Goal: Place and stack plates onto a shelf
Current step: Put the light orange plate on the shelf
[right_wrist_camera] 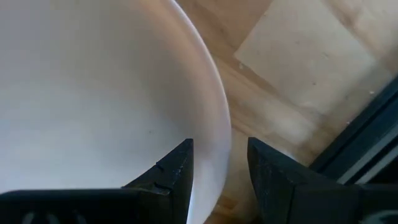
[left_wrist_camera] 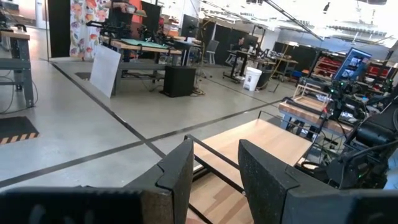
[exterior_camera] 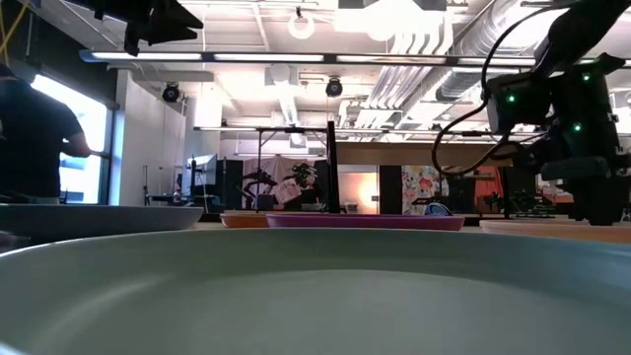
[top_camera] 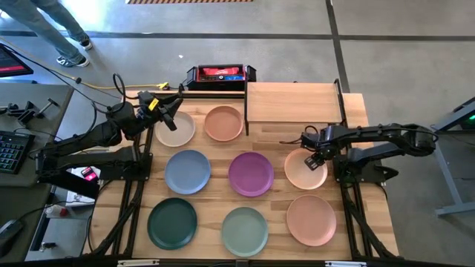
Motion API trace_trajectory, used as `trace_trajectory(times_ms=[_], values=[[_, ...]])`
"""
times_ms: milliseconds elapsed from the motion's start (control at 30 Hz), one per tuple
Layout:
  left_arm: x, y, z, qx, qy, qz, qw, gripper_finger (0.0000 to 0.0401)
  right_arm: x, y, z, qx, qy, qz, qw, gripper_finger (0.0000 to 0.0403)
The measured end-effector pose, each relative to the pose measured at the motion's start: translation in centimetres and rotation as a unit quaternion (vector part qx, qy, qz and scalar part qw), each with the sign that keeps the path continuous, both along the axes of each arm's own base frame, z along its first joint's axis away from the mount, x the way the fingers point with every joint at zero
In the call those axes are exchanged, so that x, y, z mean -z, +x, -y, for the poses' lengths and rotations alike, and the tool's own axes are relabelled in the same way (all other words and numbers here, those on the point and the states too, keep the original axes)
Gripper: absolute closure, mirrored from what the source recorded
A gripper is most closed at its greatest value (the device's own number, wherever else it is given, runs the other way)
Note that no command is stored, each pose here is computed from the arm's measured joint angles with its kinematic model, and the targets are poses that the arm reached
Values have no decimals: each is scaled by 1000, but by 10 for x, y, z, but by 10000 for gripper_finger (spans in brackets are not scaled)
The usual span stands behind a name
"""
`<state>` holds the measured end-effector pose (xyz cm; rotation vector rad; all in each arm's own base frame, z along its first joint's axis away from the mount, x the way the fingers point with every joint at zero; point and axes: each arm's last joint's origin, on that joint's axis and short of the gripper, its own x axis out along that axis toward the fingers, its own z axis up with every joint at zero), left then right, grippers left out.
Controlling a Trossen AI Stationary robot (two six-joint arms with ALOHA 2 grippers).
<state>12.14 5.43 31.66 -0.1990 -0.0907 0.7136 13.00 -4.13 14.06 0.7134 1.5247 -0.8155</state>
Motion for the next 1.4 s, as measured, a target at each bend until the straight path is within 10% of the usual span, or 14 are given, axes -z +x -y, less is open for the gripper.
trace_trajectory(times_ms=[400, 1400], values=[[0, 0, 0, 0, 0, 0, 1000, 284, -1, 4, -1, 5, 25, 25, 999, 395], [0, 0, 0, 0, 0, -2, 1000, 284, -154, 40, 11, -23, -5, 105, 994, 403]])
